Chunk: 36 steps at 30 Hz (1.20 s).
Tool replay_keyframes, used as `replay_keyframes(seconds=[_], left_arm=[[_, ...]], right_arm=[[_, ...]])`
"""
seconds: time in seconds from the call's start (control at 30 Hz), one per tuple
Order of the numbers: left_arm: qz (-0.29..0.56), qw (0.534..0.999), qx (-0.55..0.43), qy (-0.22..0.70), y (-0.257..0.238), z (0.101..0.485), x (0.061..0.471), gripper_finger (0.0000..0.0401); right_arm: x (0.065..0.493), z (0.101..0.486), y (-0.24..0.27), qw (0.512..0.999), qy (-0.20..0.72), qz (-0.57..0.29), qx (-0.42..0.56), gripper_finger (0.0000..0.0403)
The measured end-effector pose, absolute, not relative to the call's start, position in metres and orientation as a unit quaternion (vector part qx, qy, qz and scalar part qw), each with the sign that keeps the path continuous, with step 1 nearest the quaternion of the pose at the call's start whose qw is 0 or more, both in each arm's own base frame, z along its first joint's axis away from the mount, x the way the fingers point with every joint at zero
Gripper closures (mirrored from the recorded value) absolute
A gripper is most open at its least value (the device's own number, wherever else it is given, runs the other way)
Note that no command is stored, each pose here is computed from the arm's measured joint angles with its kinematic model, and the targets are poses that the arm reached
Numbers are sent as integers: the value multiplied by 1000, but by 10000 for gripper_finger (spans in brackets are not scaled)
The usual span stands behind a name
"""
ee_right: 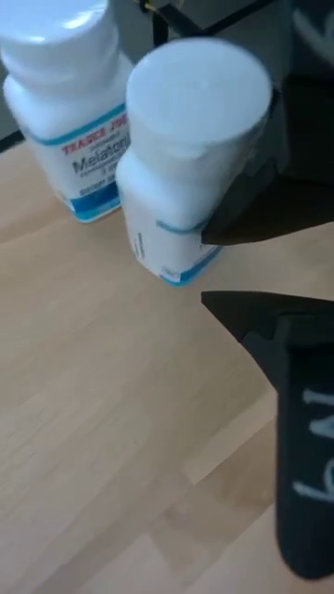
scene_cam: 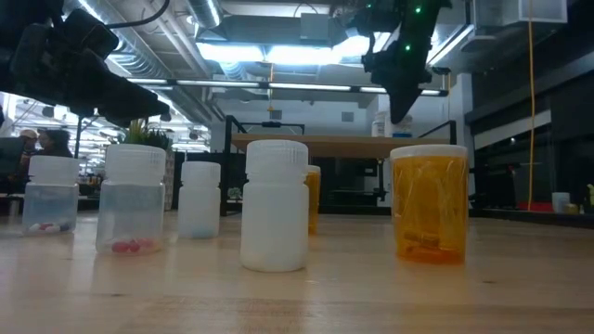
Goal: Pick and place medicine bottles onto shelf by color
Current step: Put the bottom white supplement bottle on the shelf aligned with the other white supplement bottle
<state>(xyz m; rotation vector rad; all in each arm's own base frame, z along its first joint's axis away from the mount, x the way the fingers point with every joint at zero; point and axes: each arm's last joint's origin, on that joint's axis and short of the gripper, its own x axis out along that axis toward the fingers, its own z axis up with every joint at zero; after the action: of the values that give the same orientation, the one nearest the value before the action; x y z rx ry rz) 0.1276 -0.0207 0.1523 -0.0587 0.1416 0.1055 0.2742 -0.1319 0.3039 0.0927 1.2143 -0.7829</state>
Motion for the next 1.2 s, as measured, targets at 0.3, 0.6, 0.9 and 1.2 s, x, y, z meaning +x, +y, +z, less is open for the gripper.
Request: replay_keyframes(seconds=[0.3, 0.6, 0.9, 1.2], left_arm=[[53, 996, -29, 71, -21, 152, 128, 236], [52, 996, -29, 71, -21, 152, 128, 236], [53, 996, -29, 72, -21, 152, 128, 236], [53, 995, -34, 71, -21, 152, 128, 236]], right_arm=[[277, 304, -134, 747, 547, -377, 23, 310], [276, 317, -118, 761, 554, -338, 29, 310], [238, 339, -107, 714, 572, -402, 27, 310], [212, 351, -137, 712, 543, -438, 87, 310]])
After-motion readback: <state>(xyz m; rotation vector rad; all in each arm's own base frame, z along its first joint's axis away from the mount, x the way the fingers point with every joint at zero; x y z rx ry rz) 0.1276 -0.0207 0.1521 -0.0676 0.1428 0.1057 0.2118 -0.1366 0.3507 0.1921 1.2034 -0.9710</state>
